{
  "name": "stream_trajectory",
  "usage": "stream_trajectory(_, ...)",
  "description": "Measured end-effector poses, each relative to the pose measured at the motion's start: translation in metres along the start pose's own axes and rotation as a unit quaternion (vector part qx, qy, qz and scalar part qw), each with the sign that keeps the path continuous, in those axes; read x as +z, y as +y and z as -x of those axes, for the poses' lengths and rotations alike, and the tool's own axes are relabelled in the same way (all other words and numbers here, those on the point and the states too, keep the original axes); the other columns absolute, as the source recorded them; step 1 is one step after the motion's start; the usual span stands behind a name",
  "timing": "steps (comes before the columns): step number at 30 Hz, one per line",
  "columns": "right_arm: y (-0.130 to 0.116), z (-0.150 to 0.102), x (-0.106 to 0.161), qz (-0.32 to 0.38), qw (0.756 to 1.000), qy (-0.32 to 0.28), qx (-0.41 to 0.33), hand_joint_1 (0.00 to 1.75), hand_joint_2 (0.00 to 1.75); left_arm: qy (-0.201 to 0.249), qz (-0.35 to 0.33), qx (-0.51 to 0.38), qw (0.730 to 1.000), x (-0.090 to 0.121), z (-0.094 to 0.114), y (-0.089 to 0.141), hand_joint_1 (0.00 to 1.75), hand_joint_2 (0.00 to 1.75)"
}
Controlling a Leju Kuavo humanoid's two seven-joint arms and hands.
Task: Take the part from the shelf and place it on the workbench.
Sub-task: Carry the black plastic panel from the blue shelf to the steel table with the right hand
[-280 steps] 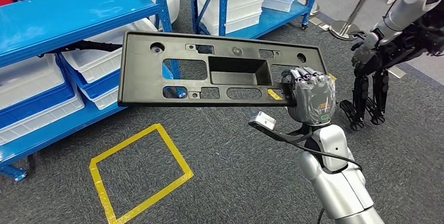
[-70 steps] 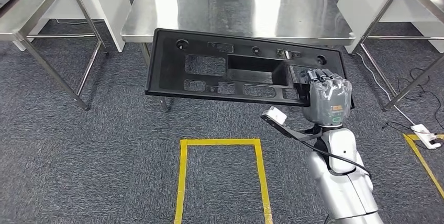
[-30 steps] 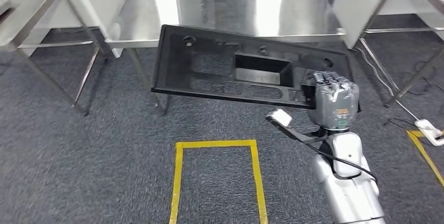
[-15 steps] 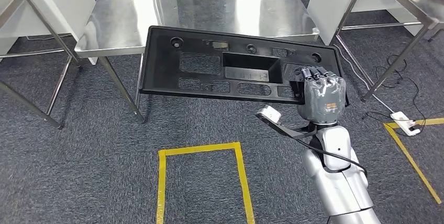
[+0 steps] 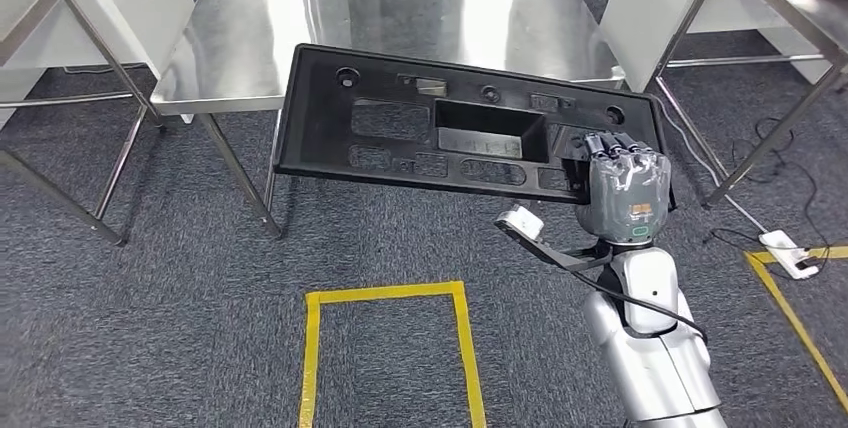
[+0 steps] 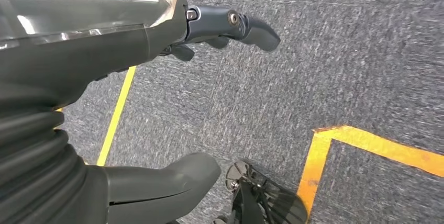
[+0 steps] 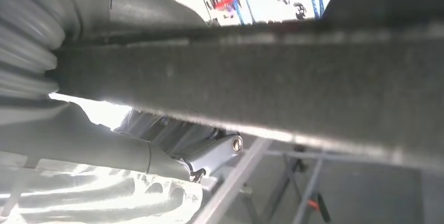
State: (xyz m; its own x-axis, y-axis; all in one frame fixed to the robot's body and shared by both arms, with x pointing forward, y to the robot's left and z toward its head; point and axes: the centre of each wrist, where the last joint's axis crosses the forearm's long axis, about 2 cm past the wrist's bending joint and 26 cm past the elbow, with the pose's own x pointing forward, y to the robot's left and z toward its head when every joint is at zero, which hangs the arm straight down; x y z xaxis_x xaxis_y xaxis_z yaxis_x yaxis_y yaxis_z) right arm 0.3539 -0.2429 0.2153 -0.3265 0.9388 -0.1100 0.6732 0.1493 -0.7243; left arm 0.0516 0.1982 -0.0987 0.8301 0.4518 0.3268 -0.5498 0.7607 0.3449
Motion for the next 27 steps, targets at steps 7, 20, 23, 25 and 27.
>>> stream_trajectory(7, -0.0001, -0.0002, -0.0003, 0.000, 1.000, 0.000, 0.004, 1.75, 1.75, 0.000, -0.001, 0.000, 1.000, -0.0001, -0.0004, 0.0000, 0.00, 1.75)
stream_trajectory(20, 0.0016, 0.0007, -0.0053, 0.009, 1.000, 0.001, -0.001, 1.75, 1.75, -0.001, -0.010, -0.004, 1.000, -0.0004, -0.0019, 0.0000, 0.00, 1.75)
stream_trajectory(23, 0.0038, 0.0007, -0.0032, 0.004, 1.000, 0.002, -0.001, 1.75, 1.75, -0.002, -0.010, -0.004, 1.000, -0.0004, -0.0024, -0.0003, 0.00, 1.75)
stream_trajectory(25, 0.0051, 0.0008, -0.0021, 0.001, 1.000, 0.002, -0.001, 1.75, 1.75, -0.001, -0.010, -0.004, 1.000, -0.0004, -0.0023, -0.0001, 0.00, 1.75)
stream_trajectory(27, 0.0056, 0.0011, -0.0021, 0.000, 1.000, 0.002, -0.001, 1.75, 1.75, 0.000, -0.010, -0.004, 1.000, -0.0003, -0.0020, -0.0001, 0.00, 1.75)
